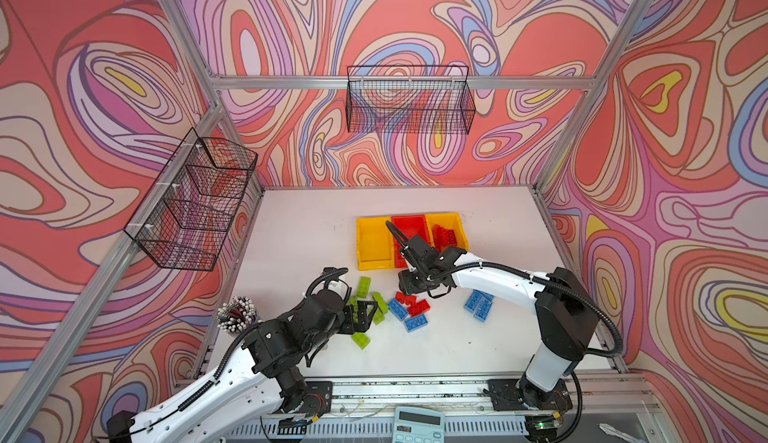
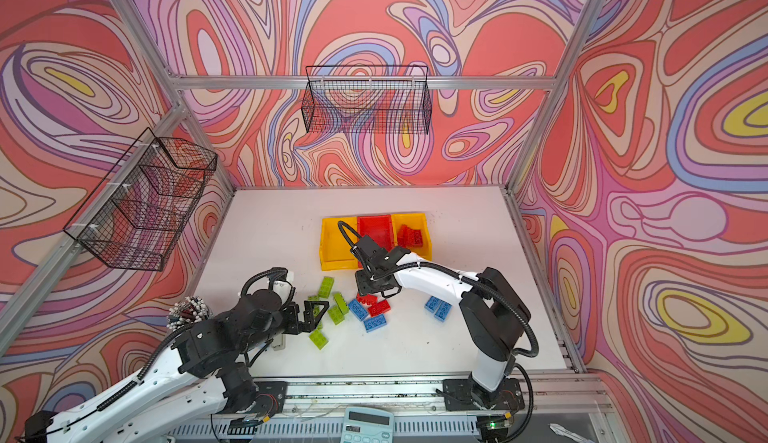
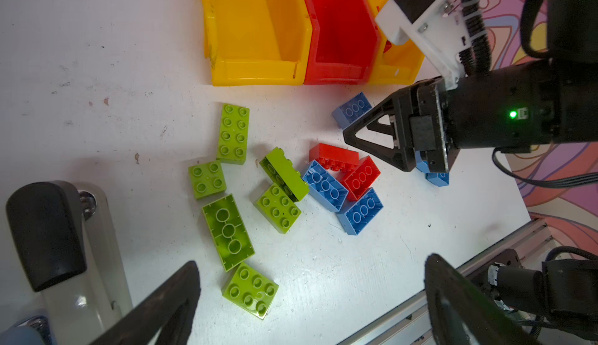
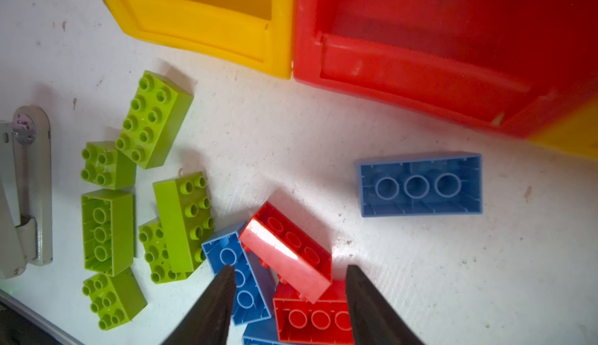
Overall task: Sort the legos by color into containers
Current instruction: 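Move the right gripper to the red brick among the blue bricks and grasp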
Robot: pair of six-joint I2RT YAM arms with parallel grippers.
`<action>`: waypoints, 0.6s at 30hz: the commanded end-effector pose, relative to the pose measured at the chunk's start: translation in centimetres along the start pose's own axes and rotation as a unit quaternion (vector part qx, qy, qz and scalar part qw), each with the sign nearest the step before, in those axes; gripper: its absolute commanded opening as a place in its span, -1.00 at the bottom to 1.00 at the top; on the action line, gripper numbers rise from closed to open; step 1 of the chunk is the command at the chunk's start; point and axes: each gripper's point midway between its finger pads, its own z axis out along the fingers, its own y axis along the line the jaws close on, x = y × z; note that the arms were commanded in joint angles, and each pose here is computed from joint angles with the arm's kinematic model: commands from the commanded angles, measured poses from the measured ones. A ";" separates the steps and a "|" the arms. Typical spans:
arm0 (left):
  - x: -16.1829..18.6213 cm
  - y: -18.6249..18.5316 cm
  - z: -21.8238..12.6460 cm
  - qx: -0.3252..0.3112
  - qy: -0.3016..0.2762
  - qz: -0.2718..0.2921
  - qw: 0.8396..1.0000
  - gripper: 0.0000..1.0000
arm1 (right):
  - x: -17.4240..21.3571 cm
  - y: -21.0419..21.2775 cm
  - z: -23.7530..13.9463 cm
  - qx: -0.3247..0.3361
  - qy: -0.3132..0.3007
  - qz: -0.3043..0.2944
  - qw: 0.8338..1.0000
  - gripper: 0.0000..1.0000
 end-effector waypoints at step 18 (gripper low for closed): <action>-0.1 2.4 -0.6 -0.046 -0.022 -0.043 0.998 1.00 | 3.4 -1.4 4.8 0.040 0.061 -0.056 0.996 -0.08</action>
